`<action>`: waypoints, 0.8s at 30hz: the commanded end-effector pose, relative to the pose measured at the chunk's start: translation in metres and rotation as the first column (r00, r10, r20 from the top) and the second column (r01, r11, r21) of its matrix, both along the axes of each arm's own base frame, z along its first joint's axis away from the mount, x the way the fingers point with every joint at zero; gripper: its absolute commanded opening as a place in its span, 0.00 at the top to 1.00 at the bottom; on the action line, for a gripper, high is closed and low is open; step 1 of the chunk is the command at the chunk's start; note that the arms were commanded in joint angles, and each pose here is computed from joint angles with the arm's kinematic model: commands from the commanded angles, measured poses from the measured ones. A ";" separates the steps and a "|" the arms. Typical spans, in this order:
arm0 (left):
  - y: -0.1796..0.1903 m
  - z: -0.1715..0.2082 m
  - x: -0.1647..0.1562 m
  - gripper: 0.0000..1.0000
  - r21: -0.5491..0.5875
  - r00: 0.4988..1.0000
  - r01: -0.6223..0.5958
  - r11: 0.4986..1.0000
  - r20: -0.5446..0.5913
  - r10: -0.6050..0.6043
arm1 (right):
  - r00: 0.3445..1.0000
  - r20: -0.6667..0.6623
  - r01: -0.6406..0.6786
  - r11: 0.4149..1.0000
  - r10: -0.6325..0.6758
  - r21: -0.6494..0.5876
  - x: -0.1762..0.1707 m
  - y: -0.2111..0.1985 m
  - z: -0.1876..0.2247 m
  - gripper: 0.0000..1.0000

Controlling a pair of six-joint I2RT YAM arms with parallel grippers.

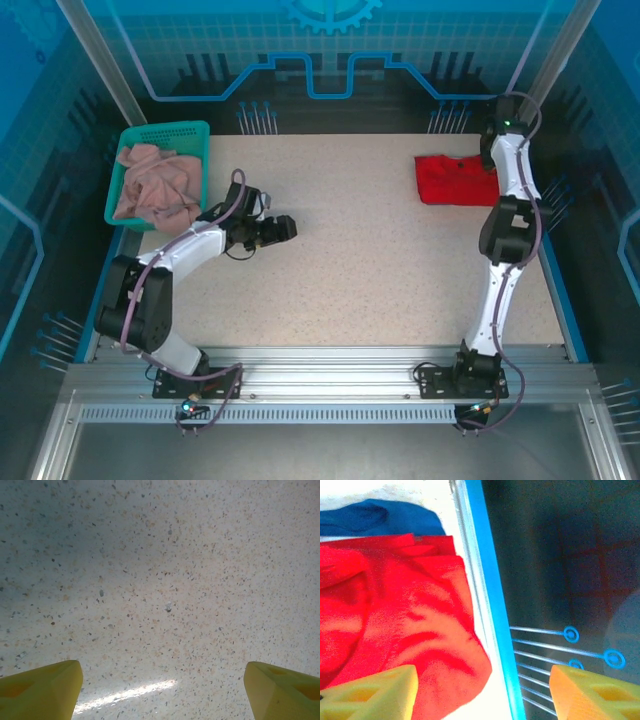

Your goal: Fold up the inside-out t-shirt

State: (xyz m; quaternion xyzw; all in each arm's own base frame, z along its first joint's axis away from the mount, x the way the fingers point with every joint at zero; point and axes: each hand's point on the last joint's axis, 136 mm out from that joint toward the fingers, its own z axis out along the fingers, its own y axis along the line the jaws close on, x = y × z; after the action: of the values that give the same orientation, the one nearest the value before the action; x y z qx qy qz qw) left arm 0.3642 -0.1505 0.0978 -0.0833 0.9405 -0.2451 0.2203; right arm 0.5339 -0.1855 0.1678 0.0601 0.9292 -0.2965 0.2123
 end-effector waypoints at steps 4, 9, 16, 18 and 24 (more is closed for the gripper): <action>0.029 0.044 0.006 0.13 0.095 0.973 -0.105 0.990 0.214 0.083 | 0.900 0.349 -0.341 0.921 0.262 0.189 -0.037 0.160 0.050 0.20; 0.098 0.063 0.001 0.01 0.286 0.865 -0.364 0.886 0.456 0.208 | 0.806 0.465 -0.496 0.847 0.366 0.193 -0.100 0.231 0.021 0.00; 0.150 0.066 -0.005 0.01 0.384 0.682 -0.531 0.755 0.723 0.111 | 0.754 0.518 -0.531 0.838 0.403 0.121 -0.145 0.230 -0.044 0.00; 0.151 0.051 -0.001 0.01 0.369 0.655 -0.517 0.772 0.751 0.080 | 0.726 0.557 -0.538 0.838 0.404 0.093 -0.148 0.227 -0.056 0.00; 0.150 0.027 0.019 0.01 0.392 0.655 -0.485 0.782 0.755 0.028 | 0.661 0.601 -0.592 0.805 0.449 0.049 -0.137 0.234 -0.056 0.00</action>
State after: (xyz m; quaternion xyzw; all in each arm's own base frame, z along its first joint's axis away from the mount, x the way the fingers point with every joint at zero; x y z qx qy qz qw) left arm 0.3562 0.0040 0.0752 -0.0690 0.8475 0.0751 0.5210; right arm 0.3706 0.0401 0.0743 -0.0984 0.8806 -0.0893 0.4548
